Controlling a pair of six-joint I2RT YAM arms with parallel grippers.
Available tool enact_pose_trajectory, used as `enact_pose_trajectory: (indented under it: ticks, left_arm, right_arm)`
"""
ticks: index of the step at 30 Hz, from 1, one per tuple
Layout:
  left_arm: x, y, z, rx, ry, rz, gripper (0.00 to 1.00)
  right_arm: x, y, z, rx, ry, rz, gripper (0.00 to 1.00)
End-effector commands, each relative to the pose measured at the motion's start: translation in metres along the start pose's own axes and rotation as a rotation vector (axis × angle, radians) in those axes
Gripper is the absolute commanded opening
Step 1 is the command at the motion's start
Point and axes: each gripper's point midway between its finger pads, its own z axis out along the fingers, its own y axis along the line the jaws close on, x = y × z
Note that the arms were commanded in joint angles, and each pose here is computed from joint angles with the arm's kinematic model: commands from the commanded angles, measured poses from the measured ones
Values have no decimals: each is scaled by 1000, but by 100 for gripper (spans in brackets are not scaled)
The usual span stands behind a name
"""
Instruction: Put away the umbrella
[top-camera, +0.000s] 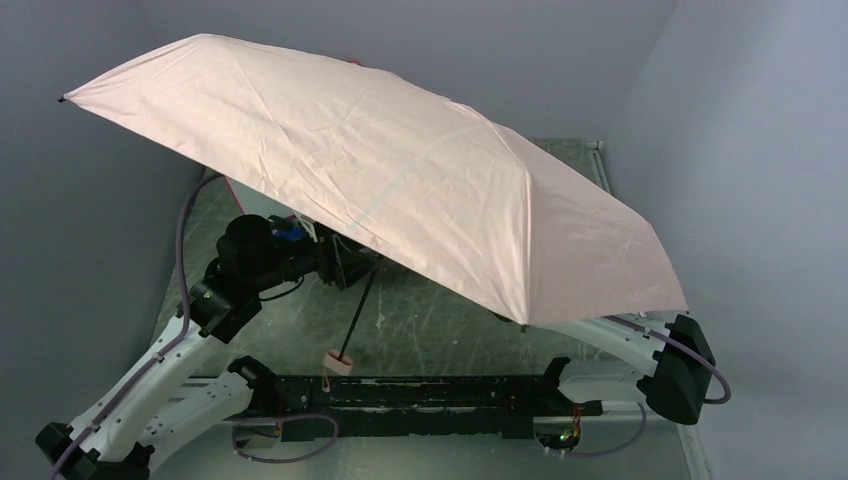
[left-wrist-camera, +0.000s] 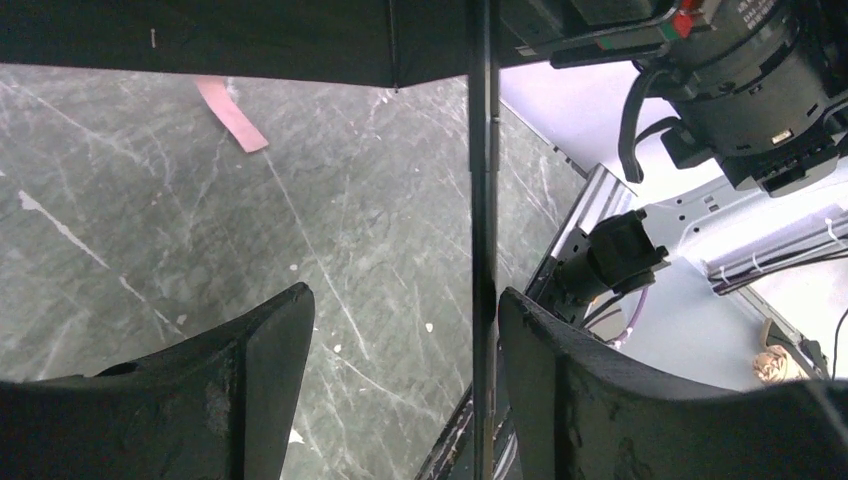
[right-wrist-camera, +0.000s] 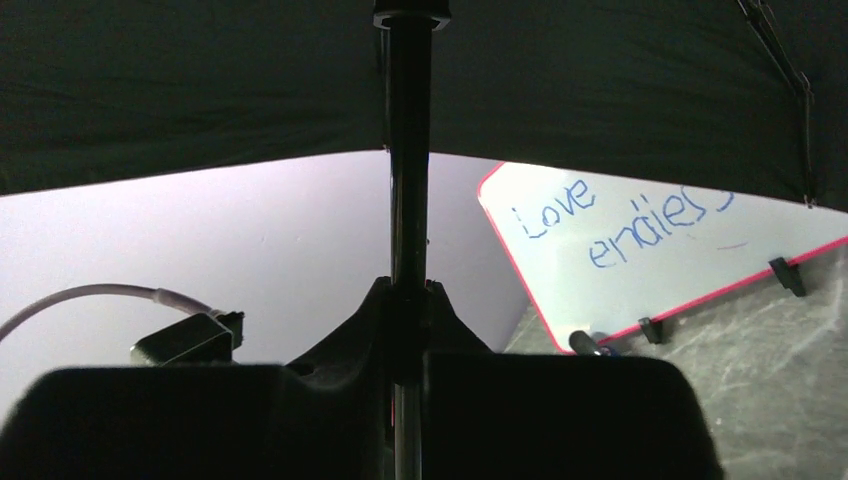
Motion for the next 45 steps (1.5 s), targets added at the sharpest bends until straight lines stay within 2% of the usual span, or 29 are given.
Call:
enact_pose_trajectory:
  ticks: [1, 9, 16, 28, 38, 45]
  left_arm:
    - [-20, -13, 7, 1, -74, 45, 72]
    - [-20, -42, 18, 117, -105, 26, 71]
    - [-38, -61, 18, 207, -179, 19, 71]
    - [-50, -103, 29, 367, -192, 7, 65]
    - [-52, -128, 27, 451, -206, 12, 54]
    - [-62, -137, 22, 487, -236, 2, 52]
  right_arm:
    - [-21, 11, -3, -9, -42, -24, 0]
    - [-26, 37, -20, -162, -21, -75, 0]
    - [-31, 66, -35, -300, 1, -12, 0]
    - [-27, 104, -54, -515, 48, 52, 0]
    - [-24, 116, -68, -607, 82, 66, 0]
    - [-16, 116, -74, -630, 120, 56, 0]
